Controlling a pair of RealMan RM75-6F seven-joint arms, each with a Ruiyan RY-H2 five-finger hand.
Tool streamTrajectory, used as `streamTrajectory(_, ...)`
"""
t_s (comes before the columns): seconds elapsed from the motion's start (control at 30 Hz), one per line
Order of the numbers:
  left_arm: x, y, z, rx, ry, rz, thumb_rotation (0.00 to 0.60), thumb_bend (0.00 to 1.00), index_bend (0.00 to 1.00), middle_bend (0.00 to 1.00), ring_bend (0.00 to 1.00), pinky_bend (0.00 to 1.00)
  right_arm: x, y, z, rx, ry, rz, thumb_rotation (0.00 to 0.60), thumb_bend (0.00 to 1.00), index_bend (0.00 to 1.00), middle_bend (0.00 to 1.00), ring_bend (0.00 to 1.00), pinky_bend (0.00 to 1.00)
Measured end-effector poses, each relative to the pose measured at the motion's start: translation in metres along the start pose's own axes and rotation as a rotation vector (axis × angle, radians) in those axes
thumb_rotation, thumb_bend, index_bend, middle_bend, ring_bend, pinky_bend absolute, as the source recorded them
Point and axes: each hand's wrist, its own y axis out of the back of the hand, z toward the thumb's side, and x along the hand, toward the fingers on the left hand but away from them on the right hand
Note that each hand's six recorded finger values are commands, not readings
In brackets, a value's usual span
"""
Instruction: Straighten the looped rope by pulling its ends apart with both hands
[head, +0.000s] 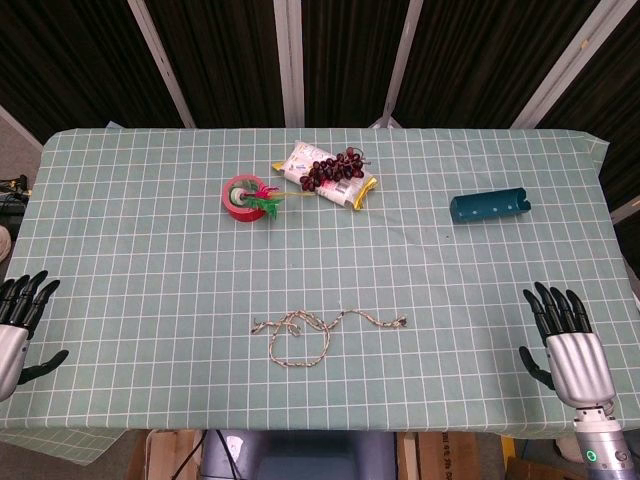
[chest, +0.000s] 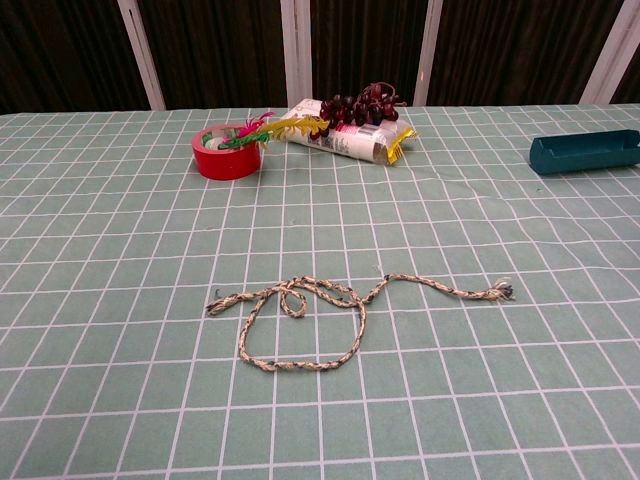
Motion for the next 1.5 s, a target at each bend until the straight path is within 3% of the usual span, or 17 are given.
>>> streamTrajectory(0.23, -0.001, 0.000, 0.003, -0.006, -0.006, 0.001, 0.600, 0.01, 0.03, 0.00, 0.00, 0.00, 0.000, 0.000, 0.005, -0.006, 0.019, -0.003, 0.600, 0.36, 0.00, 0.00, 0.00, 0.00)
streamTrajectory(0.47, 0.000, 0.001, 0.001, -0.008, 0.000, 0.005, 0.600, 0.01, 0.03, 0.00, 0.00, 0.00, -0.007, -0.005, 0.031, -0.048, 0.081, 0.009, 0.600, 0.36, 0.01, 0.00, 0.00, 0.00)
streamTrajectory(0.7, 0.002, -0.002, 0.003, -0.002, -0.004, 0.000, 0.600, 0.01, 0.03, 0.00, 0.00, 0.00, -0.024, -0.027, 0.082, -0.151, 0.141, 0.074, 0.600, 0.36, 0.20, 0.00, 0.00, 0.00)
streamTrajectory(1.07, 0.005, -0.007, 0.004, -0.001, -0.009, -0.015, 0.600, 0.01, 0.03, 0.00, 0.00, 0.00, -0.053, -0.077, 0.162, -0.215, 0.174, 0.170, 0.600, 0.39, 0.36, 0.00, 0.00, 0.00)
streamTrajectory(1.5, 0.008, -0.010, 0.001, -0.014, -0.001, -0.025, 0.600, 0.01, 0.03, 0.00, 0.00, 0.00, -0.085, -0.113, 0.193, -0.211, 0.119, 0.198, 0.600, 0.40, 0.49, 0.07, 0.00, 0.00)
